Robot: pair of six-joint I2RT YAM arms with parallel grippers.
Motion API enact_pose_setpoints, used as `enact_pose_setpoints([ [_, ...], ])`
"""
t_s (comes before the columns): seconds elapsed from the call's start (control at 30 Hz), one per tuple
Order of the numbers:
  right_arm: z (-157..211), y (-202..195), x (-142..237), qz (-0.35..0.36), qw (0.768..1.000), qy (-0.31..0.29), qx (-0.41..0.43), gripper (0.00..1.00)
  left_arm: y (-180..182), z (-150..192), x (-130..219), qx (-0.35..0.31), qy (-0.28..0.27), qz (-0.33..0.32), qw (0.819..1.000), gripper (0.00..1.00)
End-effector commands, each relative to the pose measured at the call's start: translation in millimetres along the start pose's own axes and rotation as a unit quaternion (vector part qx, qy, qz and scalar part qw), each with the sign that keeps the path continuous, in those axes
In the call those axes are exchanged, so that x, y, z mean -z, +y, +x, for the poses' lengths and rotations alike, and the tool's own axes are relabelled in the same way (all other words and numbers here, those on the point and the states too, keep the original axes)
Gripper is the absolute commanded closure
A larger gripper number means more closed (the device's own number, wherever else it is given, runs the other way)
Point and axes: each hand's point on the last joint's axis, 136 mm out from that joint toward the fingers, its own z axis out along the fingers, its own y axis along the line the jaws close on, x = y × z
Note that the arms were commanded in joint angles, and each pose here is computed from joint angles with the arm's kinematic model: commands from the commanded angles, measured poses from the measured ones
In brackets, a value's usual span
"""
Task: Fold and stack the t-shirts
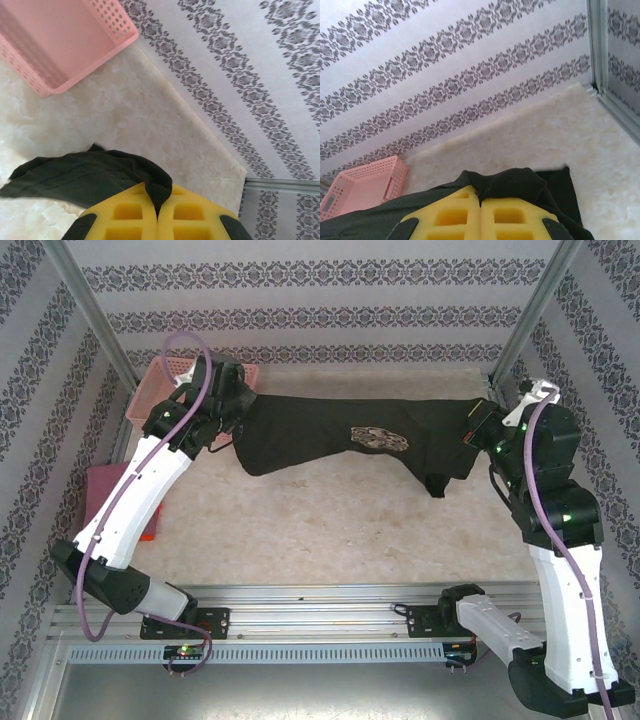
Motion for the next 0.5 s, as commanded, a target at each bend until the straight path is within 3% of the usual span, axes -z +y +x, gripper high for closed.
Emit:
enact_pose_setpoints([
  [0.0,-17,-4,-3,0.030,0.999,-0.018,0.039,1.00,3,-14,12,-0.025,-0.029,-0.016,0.999,1.00],
  [0.27,-16,-5,-57,0.037,0.997,0.000,0.068,1.00,-9,-19,-29,-0.075,-0.063,-0.019,0.995,1.00],
  [0.47,-4,-10,-136,0.029,0.996,0.010,0.083,1.00,-20,-14,-104,-0.097,-0.047,-0.028,0.994,1.00],
])
